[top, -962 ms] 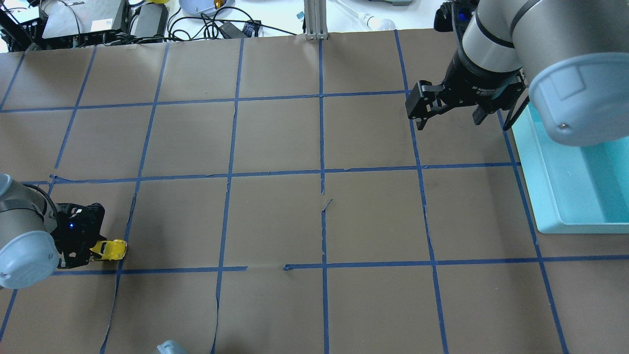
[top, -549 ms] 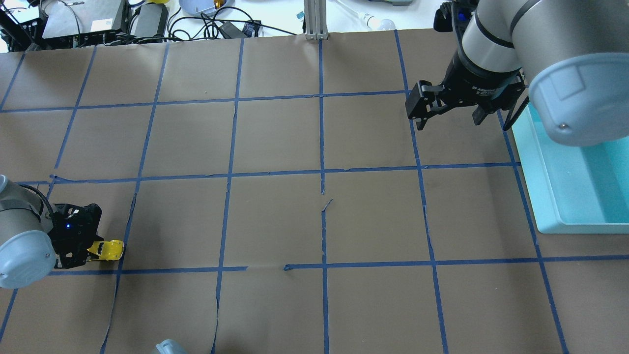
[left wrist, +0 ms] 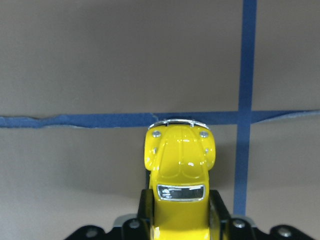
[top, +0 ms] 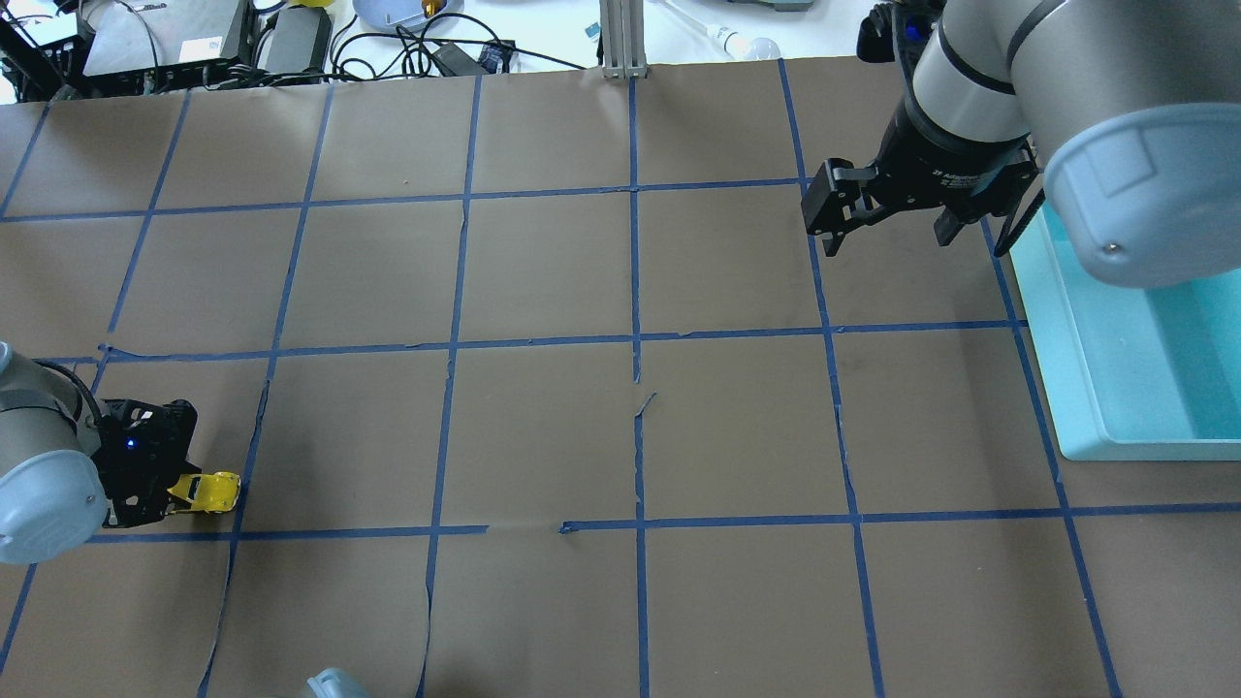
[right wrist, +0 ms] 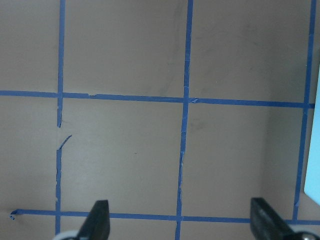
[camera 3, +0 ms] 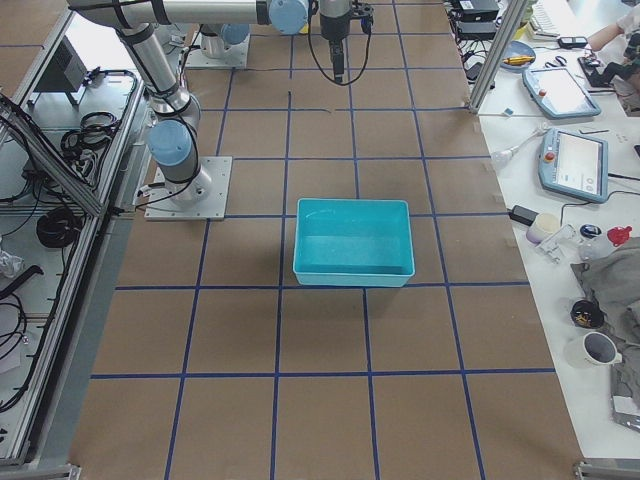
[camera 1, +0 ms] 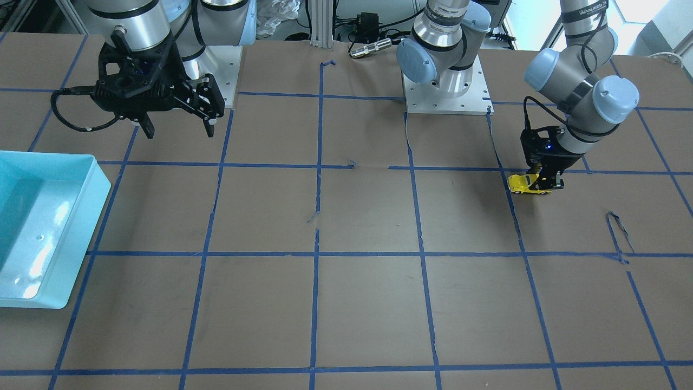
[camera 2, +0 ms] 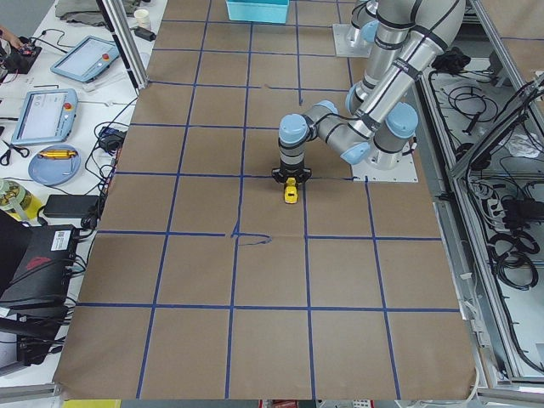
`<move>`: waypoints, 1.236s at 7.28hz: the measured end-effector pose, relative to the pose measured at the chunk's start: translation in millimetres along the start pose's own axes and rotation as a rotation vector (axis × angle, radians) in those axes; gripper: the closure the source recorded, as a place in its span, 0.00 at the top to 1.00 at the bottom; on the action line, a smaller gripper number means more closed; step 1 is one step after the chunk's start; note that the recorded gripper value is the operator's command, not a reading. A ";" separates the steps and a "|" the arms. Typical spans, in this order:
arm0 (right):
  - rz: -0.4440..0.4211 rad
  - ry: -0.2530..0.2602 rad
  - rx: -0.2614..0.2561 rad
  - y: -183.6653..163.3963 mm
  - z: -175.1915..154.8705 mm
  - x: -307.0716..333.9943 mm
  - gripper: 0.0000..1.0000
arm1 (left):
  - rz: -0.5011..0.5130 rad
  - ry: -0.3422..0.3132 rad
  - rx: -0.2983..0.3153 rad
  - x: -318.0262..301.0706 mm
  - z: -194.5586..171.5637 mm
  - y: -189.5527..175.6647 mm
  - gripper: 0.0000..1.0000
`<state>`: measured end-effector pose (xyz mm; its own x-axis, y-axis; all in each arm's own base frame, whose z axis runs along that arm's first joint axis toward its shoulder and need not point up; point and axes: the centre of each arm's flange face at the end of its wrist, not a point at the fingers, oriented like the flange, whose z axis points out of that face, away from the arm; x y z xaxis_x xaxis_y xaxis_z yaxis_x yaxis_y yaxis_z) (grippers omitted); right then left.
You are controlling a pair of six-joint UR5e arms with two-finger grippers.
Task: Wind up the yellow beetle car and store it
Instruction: 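Open the left gripper, release the car, and lift away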
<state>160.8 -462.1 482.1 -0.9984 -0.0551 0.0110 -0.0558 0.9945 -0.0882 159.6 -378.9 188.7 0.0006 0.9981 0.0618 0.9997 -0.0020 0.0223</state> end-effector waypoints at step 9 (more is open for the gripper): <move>0.002 -0.006 -0.002 1.0 -1.2 0.5 1.00 | -0.003 0.018 -0.025 -1.9 -5.3 5.9 1.00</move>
<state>160.3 -461.0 483.2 -0.9985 -0.0539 0.0053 -0.0542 0.9948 -0.0857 165.4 -381.1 194.1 -0.0033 0.9968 0.0799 0.9989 -0.0004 0.0470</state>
